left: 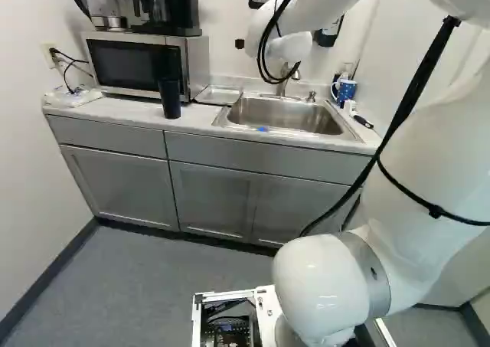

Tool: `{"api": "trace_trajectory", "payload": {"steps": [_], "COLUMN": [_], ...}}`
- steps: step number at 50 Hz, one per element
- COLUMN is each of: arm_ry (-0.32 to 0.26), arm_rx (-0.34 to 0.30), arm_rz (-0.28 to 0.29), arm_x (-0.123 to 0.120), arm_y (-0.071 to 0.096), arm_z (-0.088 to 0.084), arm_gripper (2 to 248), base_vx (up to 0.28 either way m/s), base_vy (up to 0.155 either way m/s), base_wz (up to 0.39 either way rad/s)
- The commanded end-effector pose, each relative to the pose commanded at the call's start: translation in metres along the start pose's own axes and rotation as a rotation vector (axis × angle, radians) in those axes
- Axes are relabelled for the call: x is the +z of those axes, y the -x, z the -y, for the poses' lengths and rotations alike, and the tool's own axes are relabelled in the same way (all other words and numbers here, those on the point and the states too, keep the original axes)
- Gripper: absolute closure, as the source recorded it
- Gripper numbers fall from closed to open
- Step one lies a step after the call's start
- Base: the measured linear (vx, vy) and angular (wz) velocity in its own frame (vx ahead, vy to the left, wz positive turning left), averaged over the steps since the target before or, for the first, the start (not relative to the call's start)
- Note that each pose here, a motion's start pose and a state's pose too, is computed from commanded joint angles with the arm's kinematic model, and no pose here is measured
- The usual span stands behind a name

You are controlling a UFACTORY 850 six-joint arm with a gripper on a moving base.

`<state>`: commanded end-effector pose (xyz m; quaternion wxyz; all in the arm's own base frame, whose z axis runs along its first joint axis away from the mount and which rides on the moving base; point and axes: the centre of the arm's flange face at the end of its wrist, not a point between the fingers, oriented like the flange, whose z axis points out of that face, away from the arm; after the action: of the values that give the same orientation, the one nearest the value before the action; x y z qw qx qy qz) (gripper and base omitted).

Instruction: Rinse the cup and place it in the tray

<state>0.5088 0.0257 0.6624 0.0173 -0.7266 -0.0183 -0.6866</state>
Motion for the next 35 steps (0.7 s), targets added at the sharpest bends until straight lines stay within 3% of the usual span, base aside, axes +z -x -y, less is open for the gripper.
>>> {"api": "trace_trajectory", "payload": {"steps": [35], "arm_ry": [0.0], "arm_rx": [0.0], "arm_rz": [0.0], "arm_x": [0.0], "arm_y": [0.0], "arm_z": [0.0], "arm_gripper": [3], "base_vx": [0.09], "base_vy": [-0.052], "base_wz": [0.148]}}
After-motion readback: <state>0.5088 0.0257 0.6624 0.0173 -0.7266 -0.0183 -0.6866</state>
